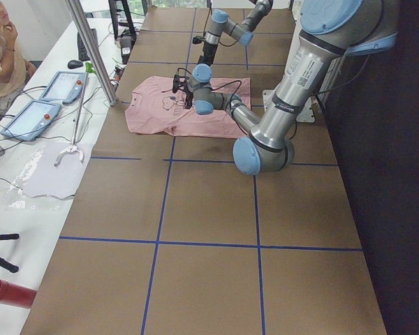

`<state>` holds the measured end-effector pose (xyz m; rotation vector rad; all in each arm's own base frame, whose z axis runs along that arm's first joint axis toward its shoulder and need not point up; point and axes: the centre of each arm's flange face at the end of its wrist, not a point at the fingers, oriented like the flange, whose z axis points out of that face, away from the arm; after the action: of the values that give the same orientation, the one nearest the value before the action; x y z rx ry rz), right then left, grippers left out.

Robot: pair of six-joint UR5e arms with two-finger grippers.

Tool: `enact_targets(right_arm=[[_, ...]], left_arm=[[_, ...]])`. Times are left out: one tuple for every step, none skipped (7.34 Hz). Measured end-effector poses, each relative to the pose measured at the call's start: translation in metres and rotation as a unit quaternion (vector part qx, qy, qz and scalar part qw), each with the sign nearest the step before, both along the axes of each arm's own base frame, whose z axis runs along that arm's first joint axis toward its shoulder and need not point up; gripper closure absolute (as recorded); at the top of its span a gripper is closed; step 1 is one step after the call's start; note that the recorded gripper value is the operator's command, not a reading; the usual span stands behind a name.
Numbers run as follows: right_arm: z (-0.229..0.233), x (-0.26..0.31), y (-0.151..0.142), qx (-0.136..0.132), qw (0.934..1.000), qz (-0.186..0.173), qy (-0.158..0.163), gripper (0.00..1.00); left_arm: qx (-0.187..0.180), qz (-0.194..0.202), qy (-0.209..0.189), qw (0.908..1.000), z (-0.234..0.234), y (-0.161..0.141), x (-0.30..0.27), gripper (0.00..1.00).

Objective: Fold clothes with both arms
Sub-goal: 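Sweep the right gripper down to the hem corner while the left moves down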

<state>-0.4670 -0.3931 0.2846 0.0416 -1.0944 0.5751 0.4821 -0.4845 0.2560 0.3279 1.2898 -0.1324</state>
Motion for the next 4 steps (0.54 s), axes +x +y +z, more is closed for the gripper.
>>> enact_targets(right_arm=[[-0.007, -0.014, 0.055, -0.018, 0.9996, 0.002, 0.022, 0.10], [-0.011, -0.022, 0.103, -0.041, 0.9981, 0.008, 0.045, 0.20], [-0.009, -0.025, 0.139, -0.070, 0.9957, 0.014, 0.059, 0.27], [0.005, -0.026, 0.166, -0.098, 0.9924, 0.019, 0.072, 0.27]], left_arm=[[-0.005, 0.024, 0.006, 0.9997, 0.010, 0.019, -0.018, 0.17], [-0.006, 0.034, 0.008, 0.9994, 0.015, 0.027, -0.029, 0.17], [-0.007, 0.037, 0.009, 0.9993, 0.017, 0.029, -0.033, 0.17], [-0.007, 0.036, 0.008, 0.9993, 0.019, 0.029, -0.034, 0.17]])
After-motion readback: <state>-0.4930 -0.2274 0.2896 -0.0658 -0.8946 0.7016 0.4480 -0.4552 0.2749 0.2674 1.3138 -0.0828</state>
